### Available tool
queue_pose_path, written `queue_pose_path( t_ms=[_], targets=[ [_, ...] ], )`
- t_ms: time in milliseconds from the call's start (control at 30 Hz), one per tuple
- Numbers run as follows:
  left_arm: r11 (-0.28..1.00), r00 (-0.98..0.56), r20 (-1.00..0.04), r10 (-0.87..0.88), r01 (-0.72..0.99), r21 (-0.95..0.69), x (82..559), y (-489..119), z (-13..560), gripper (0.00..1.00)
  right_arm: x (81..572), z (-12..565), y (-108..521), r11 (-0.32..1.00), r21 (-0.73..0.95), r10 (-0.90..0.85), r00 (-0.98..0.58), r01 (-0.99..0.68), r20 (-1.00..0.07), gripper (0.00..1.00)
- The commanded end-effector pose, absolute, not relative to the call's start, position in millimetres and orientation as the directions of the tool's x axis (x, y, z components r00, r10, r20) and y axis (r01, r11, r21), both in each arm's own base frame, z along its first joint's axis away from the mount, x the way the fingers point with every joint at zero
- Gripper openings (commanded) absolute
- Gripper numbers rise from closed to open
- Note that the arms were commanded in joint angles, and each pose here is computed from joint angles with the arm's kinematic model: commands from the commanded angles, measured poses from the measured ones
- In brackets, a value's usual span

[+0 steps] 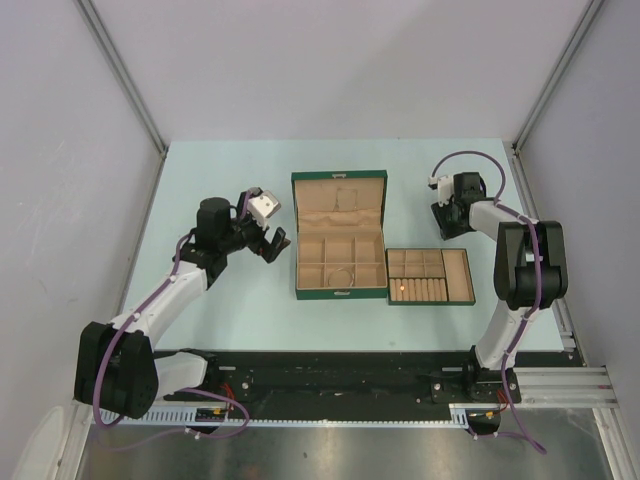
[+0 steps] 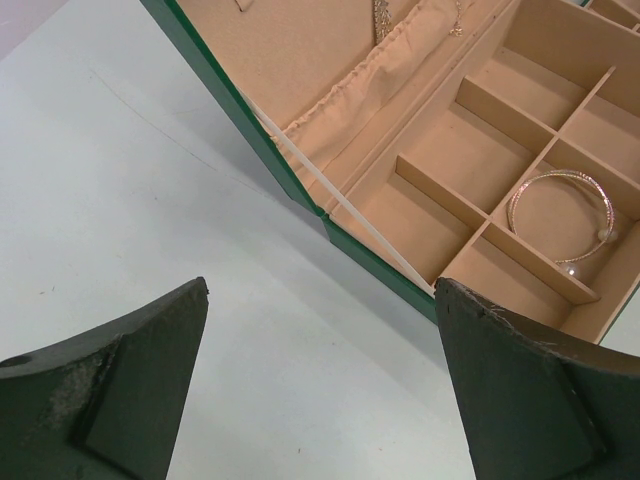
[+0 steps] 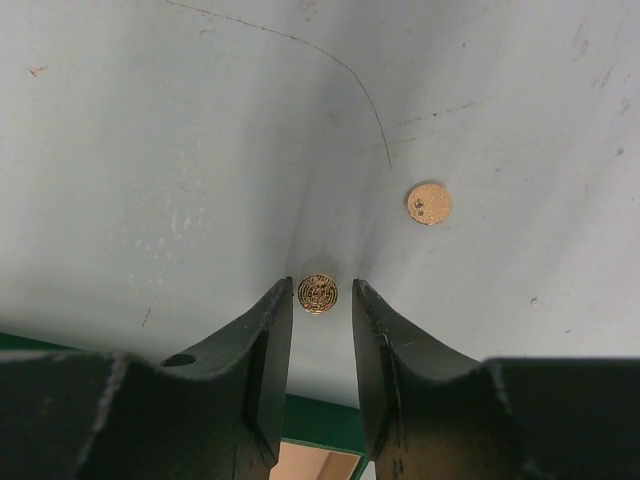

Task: Organize the mixed jewelry

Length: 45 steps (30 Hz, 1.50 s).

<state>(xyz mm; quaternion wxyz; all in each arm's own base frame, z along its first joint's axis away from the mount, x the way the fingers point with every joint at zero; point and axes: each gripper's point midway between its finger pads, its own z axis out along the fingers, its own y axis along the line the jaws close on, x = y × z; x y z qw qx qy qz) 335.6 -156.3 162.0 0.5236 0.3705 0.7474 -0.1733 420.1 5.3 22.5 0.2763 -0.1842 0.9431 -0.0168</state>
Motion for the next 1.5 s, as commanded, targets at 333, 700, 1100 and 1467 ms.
queue_pose_path(
  t_ms=[333,700,1100,1467],
  targets=[
    [0.658,-0.180,-0.920,0.349,0.746,0.104,331.7,-159.4,164.5,1.00,421.8,15.3,5.6,0.930,-0.123,-0.359,-0.779,-0.347,-0.514,0.27],
    [0.657,-0.183,-0.918,0.351,0.747,0.103,331.3,-159.2,163.0,1.00,421.1,20.5,6.7,0.930,-0.117,-0.356,-0.776,-0.348,-0.521,0.18],
    [0.658,-0.182,-0.919,0.349,0.746,0.102,331.6,-159.3,163.7,1.00,419.1,57.7,18.7,0.935,-0.077,-0.323,-0.741,-0.346,-0.589,0.17],
    [0.657,-0.182,-0.919,0.349,0.747,0.101,330.8,-159.4,164.2,1.00,398.8,90.7,49.2,0.914,-0.040,-0.343,-0.714,-0.404,-0.610,0.17]
  ],
)
